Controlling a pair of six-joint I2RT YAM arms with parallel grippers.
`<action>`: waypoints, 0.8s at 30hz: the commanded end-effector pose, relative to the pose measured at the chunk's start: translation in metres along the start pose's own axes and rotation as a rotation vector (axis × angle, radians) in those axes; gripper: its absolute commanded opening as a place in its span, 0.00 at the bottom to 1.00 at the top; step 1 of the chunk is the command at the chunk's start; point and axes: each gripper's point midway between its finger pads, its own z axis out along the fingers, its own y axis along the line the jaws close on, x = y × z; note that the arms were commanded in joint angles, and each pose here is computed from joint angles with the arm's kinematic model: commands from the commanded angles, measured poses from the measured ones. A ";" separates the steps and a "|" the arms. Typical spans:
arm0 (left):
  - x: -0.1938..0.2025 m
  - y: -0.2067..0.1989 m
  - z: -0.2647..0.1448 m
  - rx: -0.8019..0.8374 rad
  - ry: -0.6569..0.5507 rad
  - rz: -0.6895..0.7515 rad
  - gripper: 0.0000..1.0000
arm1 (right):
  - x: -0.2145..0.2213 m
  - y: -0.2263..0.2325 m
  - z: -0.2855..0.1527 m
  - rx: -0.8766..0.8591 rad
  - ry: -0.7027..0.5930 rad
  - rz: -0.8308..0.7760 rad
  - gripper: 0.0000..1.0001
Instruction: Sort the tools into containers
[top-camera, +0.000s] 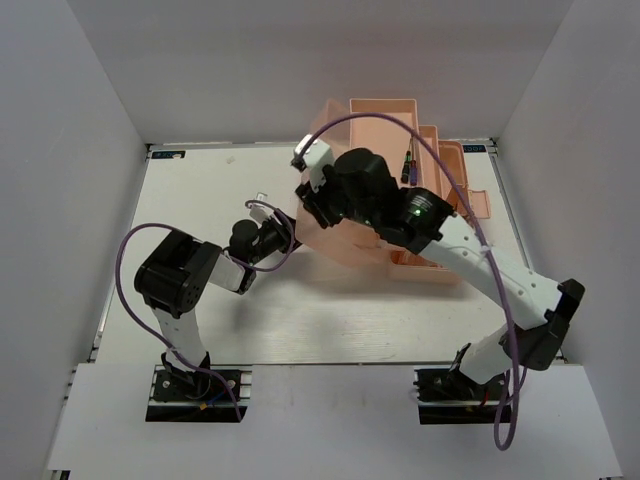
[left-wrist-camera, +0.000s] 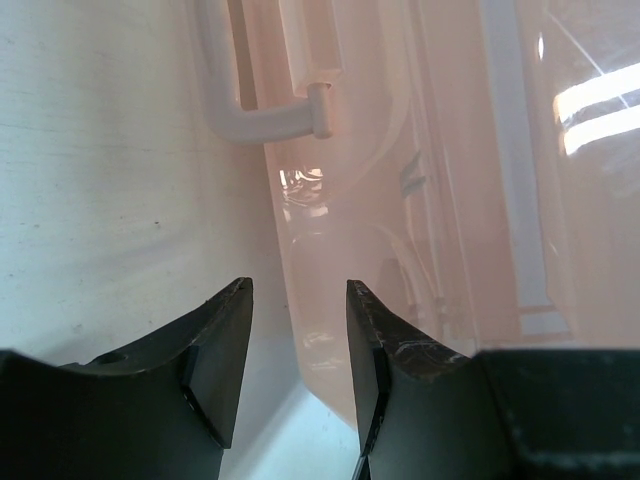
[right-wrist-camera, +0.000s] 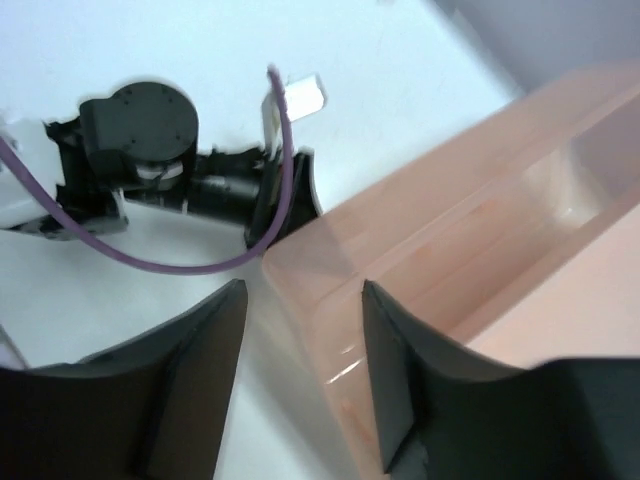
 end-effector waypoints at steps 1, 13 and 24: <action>-0.006 -0.028 0.007 0.097 -0.003 0.032 0.53 | -0.036 -0.017 -0.034 0.042 -0.096 -0.069 0.39; -0.013 -0.042 0.014 0.115 0.009 0.066 0.53 | 0.046 -0.279 -0.149 1.135 -0.039 0.114 0.00; -0.018 -0.069 0.023 0.182 0.050 0.144 0.51 | 0.276 -0.336 -0.142 0.970 0.381 0.588 0.00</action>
